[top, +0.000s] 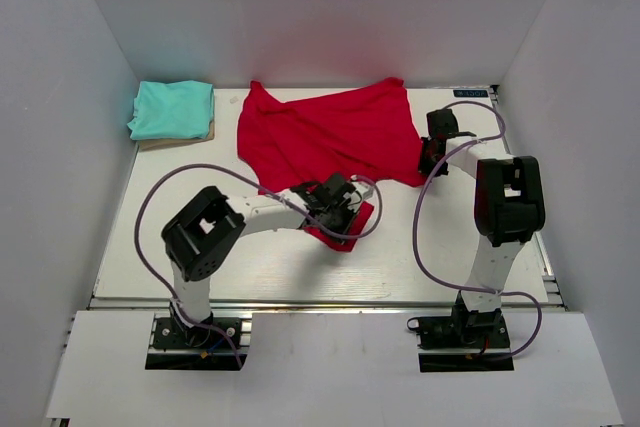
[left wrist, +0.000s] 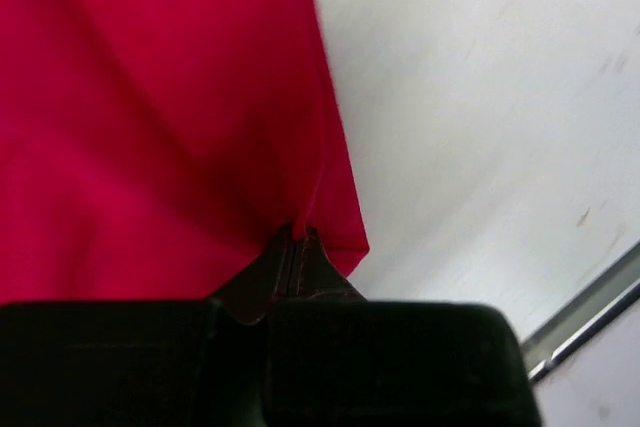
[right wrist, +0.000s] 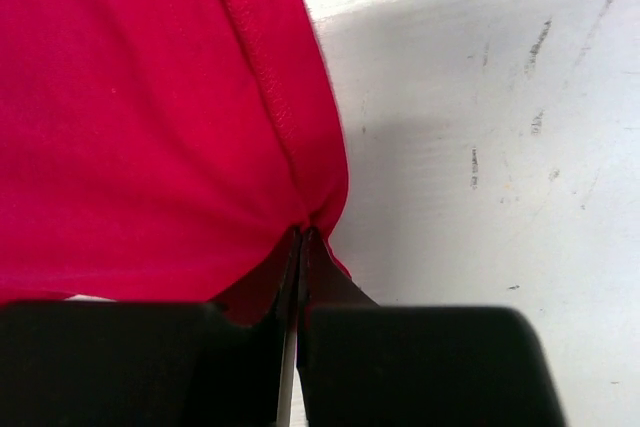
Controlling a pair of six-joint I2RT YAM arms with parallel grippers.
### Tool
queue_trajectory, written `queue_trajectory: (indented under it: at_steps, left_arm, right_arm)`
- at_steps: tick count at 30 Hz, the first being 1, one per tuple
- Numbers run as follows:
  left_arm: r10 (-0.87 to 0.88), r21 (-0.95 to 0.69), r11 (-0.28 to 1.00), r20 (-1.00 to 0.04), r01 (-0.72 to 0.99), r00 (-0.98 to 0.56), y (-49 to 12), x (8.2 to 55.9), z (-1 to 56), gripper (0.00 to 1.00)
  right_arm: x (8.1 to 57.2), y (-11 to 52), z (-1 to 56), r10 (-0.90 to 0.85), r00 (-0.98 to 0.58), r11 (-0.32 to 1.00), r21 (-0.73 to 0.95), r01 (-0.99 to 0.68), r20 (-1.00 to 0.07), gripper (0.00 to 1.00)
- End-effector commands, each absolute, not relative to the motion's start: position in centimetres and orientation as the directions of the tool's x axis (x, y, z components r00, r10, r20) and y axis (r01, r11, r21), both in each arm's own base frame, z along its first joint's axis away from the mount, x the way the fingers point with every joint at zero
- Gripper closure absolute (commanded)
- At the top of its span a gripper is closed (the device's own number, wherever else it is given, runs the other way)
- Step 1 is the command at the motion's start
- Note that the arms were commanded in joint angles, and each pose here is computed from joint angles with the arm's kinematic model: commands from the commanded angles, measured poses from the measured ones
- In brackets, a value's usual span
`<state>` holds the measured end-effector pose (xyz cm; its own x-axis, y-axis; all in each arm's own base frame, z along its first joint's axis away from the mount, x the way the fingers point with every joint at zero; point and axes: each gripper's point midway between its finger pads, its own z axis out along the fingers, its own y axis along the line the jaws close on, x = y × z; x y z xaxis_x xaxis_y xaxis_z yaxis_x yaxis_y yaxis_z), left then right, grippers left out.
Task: Fold and stack the t-shirts
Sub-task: Flatten out the tshirt
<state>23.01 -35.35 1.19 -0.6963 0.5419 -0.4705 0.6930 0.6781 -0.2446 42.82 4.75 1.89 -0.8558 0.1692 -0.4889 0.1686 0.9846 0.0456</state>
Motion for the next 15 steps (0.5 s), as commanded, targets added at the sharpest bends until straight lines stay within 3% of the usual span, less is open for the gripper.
queue_trajectory:
  at_steps: [1,6,15]
  left_arm:
    - [0.600,-0.061,0.796,-0.043,0.602,-0.799,-23.0,15.4,-5.0,1.00]
    - [0.536,-0.065,0.844,0.073,0.533,-0.841,-19.2,11.2,-4.0,1.00]
    - [0.501,-0.148,0.865,0.201,0.479,-0.842,-17.4,6.9,-2.7,1.00]
  right_arm:
    - [43.4,3.4,3.0,0.173,-0.836,0.979,-0.004,0.206,-0.521,1.00]
    - [43.6,1.0,5.0,0.180,-0.821,0.955,-0.104,0.278,-0.541,1.00]
    - [45.1,-3.8,10.1,0.232,-0.750,0.897,-0.163,0.412,-0.620,1.00]
